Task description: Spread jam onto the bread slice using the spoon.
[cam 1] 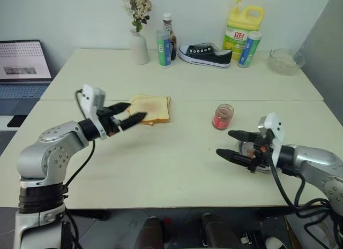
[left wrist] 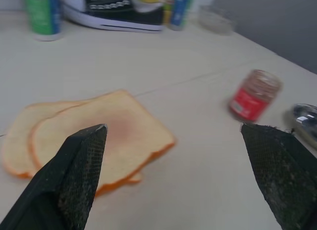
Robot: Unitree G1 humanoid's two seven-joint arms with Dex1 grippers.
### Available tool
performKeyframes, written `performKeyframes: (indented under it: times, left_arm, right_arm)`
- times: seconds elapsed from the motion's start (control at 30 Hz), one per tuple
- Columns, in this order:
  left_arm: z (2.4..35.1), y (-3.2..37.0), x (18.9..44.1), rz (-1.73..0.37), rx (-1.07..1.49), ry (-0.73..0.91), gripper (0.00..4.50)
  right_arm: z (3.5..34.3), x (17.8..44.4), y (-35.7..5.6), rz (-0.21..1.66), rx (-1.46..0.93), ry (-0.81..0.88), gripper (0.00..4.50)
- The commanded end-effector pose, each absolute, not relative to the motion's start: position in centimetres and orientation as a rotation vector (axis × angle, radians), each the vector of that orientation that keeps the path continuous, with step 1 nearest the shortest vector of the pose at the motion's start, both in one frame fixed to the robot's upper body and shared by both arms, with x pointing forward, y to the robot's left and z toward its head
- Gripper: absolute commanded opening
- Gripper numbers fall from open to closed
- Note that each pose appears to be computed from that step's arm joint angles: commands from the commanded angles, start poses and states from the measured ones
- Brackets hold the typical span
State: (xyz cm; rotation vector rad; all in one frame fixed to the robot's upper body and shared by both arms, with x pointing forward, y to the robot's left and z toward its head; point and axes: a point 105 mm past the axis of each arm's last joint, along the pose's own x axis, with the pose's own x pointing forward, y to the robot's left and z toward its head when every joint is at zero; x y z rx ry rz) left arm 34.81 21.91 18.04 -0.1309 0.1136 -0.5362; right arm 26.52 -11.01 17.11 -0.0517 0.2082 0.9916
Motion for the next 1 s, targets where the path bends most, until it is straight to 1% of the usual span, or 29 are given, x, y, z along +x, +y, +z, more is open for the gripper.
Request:
performKeyframes:
  times: [0.03,0.1,0.13,0.2,0.33,0.47,0.63,0.73,0.77,0.8,0.93,1.0]
  left_arm:
    - [18.1,22.9,35.6,-0.426,-0.188,0.070,4.50]
    - [17.1,22.8,36.3,-0.367,-0.282,0.070,4.50]
    - [15.9,23.1,37.0,-0.298,-0.341,0.084,4.50]
    - [14.4,23.2,37.7,-0.232,-0.399,0.106,4.50]
    - [13.1,22.6,38.5,-0.198,-0.489,0.110,4.50]
    - [11.6,21.3,39.0,-0.229,-0.502,0.155,4.50]
    - [11.6,20.5,40.2,-0.259,-0.538,0.137,4.50]
    - [11.7,20.3,40.4,-0.281,-0.527,0.140,3.94]
    - [11.6,20.2,40.3,-0.296,-0.523,0.143,3.66]
    - [11.6,20.2,40.3,-0.303,-0.522,0.146,3.25]
    - [11.4,20.4,40.3,-0.303,-0.528,0.154,2.12]
    - [11.4,20.3,40.3,-0.308,-0.532,0.156,1.42]
  right_arm:
    - [18.3,26.8,-8.8,1.026,-0.086,0.118,4.47]
    - [18.1,27.2,-8.1,1.036,-0.108,0.107,4.47]
    - [18.0,27.5,-7.5,1.045,-0.117,0.097,4.47]
    - [18.1,27.7,-6.6,1.063,-0.124,0.083,4.47]
    - [17.8,28.1,-5.6,1.085,-0.135,0.068,4.47]
    - [17.7,28.2,-5.3,1.088,-0.140,0.065,4.47]
    - [17.5,28.1,-5.6,1.081,-0.150,0.070,4.47]
    - [17.7,28.3,-5.7,1.065,-0.143,0.063,4.50]
    - [17.7,28.2,-5.7,1.063,-0.140,0.062,4.50]
    - [17.7,28.2,-5.8,1.062,-0.138,0.062,4.50]
    - [17.7,28.1,-6.0,1.052,-0.139,0.066,4.50]
    - [17.7,28.2,-6.1,1.046,-0.138,0.065,4.50]
